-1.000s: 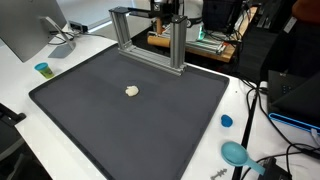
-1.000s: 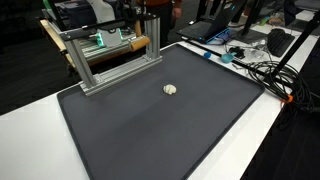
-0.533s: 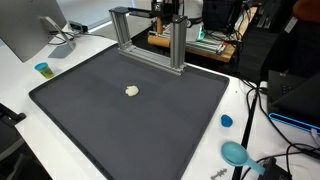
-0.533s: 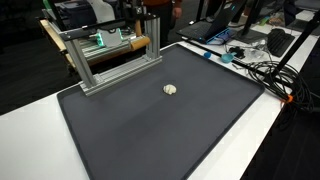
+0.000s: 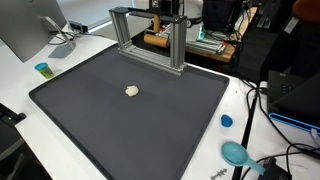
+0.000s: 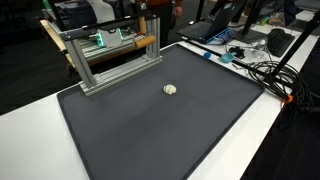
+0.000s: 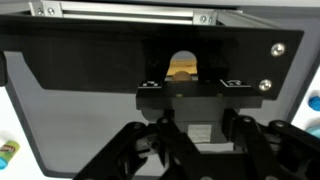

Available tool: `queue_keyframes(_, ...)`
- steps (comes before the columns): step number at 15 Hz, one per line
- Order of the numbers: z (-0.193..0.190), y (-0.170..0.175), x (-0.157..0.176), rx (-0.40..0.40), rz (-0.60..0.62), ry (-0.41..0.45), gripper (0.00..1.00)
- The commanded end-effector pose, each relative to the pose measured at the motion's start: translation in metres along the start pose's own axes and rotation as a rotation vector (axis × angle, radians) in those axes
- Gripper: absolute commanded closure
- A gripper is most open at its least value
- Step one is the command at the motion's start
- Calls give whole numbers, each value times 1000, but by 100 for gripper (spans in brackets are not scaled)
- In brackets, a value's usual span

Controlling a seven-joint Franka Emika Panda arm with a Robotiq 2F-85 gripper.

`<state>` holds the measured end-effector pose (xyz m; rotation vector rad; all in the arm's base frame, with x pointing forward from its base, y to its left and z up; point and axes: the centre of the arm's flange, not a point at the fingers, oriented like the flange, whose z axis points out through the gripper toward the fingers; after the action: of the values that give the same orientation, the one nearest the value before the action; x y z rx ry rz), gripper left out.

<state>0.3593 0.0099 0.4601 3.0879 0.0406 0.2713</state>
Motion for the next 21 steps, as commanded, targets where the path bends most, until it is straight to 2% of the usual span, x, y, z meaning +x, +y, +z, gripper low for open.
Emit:
queue_keyframes(1,-37,-7,50,-68,53,90,79)
queue_keyframes(4,-54,-3,101,-104,88,89,79)
queue_keyframes(6,-48,3,135,-51,66,2,79)
queue_keyframes(7,-45,-1,83,-66,70,77,54)
queue_keyframes(10,-28,2,115,-60,70,12,54)
queue_keyframes(14,-24,2,122,-60,70,1,54)
queue_keyframes(15,-26,2,123,-60,70,1,79)
queue_keyframes(17,-16,-13,136,-38,112,36,79)
queue_keyframes(21,8,-14,174,-36,156,36,79)
